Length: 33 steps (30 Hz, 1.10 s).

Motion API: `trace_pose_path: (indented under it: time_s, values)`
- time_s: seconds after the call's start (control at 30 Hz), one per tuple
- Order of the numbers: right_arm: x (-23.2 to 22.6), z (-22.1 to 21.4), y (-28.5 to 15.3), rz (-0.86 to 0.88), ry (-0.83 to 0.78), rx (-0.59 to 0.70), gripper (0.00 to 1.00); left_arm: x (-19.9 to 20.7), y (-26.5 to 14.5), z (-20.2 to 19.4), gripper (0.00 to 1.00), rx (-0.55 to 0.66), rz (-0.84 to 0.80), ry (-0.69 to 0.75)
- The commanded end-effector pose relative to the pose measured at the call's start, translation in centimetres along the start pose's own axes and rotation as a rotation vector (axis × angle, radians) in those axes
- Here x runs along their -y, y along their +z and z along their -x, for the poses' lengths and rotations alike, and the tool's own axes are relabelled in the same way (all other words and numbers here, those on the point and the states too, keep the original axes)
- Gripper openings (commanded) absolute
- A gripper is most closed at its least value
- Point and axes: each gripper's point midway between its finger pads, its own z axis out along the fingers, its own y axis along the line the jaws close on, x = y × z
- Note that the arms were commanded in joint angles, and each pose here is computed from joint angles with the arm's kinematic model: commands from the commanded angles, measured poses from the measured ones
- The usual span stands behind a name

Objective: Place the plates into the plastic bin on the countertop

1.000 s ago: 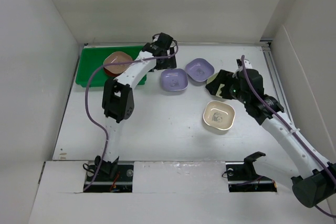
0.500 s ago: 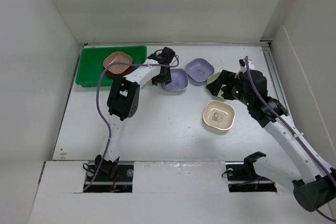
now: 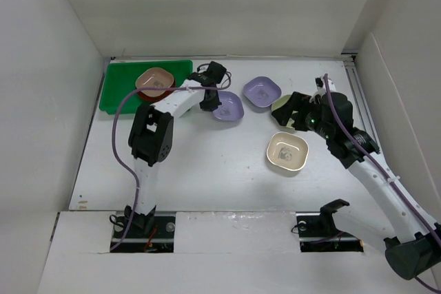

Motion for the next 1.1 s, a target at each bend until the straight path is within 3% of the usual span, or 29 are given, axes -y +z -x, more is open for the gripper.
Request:
trace_pose_path:
  time_s: [0.0,0.23,0.5,0.63,0.83,1.07]
  values:
    - [-1.0,1.4,-0.8,0.038,-0.014,0.040,0.86,-1.3,-5.5,1.9,0.00,0.075,0.014,-0.010]
    - [-2.0,2.0,-0.7,0.069,-0.010,0.051,0.86,-1.0,-12.5,9.3,0.00,0.237,-0.069,-0.067]
    - [-1.3,0.0,1.5,0.068,-0.011,0.000,0.86,-11.0,-9.7,17.8,0.00,0.311,-0.032,-0.370]
    - [-1.1,-1.0,2.1,0.083,-0.010,-0.028,0.86,-15.0,-10.1,20.5,0.00,0.373,-0.013,-0.445]
    - [-0.8,-2.1,3.3,0.085,-0.016,-0.068,0.86,-21.7,-7.6,21.8,0.00,0.328,-0.035,-0.605]
    - [-0.9,-2.2,3.5,0.093,-0.016,-0.073,0.86,-22.7,-4.7,21.4,0.00,0.290,-0.034,-0.631]
